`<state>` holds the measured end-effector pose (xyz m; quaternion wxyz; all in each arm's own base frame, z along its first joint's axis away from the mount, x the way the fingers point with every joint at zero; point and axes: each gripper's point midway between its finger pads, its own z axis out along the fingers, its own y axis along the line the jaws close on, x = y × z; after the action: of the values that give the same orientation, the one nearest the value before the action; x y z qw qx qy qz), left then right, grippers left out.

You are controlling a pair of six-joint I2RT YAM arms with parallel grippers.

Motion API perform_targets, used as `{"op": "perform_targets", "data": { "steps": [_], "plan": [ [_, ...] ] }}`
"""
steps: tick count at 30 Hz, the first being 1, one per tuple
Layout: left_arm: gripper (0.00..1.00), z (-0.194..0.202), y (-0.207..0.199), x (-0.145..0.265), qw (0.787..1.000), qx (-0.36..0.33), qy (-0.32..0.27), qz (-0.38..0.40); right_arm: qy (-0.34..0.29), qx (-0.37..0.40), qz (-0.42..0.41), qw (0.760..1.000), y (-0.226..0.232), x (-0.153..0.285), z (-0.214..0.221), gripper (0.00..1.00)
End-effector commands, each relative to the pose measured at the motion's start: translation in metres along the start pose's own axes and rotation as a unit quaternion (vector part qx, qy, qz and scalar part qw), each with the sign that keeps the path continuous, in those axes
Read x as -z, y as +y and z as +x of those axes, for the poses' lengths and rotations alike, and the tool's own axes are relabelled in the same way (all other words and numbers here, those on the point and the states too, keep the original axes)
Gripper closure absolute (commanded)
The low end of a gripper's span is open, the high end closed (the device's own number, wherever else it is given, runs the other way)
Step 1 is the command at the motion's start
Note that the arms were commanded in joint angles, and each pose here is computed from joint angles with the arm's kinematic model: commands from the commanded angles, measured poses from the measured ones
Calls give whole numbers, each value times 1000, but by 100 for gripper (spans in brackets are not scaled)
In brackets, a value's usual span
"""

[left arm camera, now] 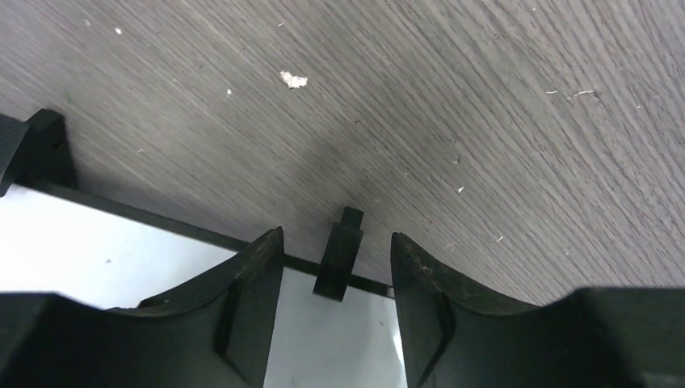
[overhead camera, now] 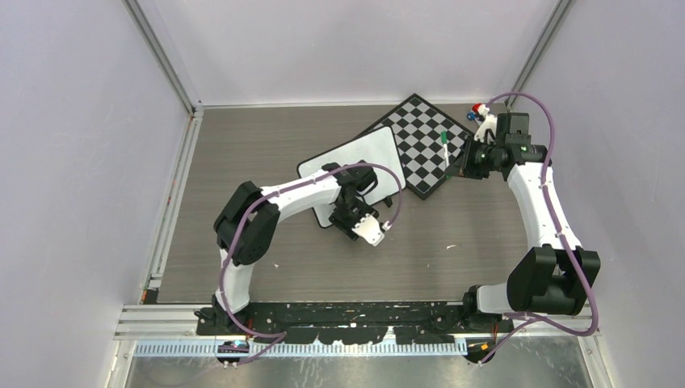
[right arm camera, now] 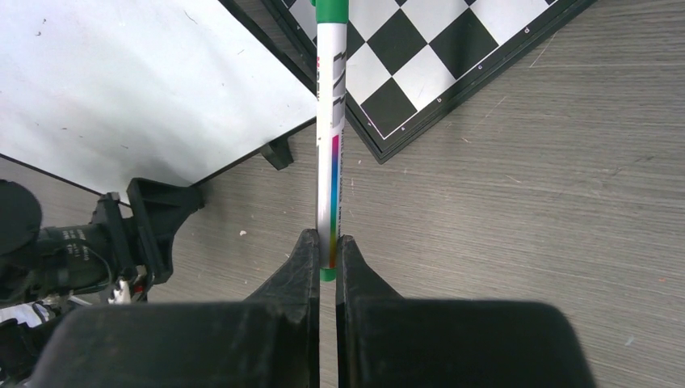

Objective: Write a sentence on the whiteboard
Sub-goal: Pick up the whiteboard marker at the center of the board.

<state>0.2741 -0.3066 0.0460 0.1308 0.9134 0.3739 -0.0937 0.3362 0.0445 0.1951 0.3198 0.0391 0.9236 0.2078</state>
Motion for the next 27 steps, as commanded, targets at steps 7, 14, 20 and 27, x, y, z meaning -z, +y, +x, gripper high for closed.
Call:
{"op": "perform_targets", "data": {
  "steps": [7, 14, 20, 27],
  "plan": [
    [75, 0, 5, -11, 999, -49, 7, 15, -24, 4, -16, 1000, 4, 7, -10, 100],
    [92, -35, -5, -11, 996, -86, 0, 30, -27, 4, -17, 999, 4, 9, -13, 100],
    [94, -63, -23, -10, 992, -108, -15, 56, -28, 3, -18, 999, 3, 10, -13, 100],
    [94, -85, -38, -10, 987, -136, -22, 89, -28, 2, -21, 999, 4, 12, -11, 100]
  ]
}}
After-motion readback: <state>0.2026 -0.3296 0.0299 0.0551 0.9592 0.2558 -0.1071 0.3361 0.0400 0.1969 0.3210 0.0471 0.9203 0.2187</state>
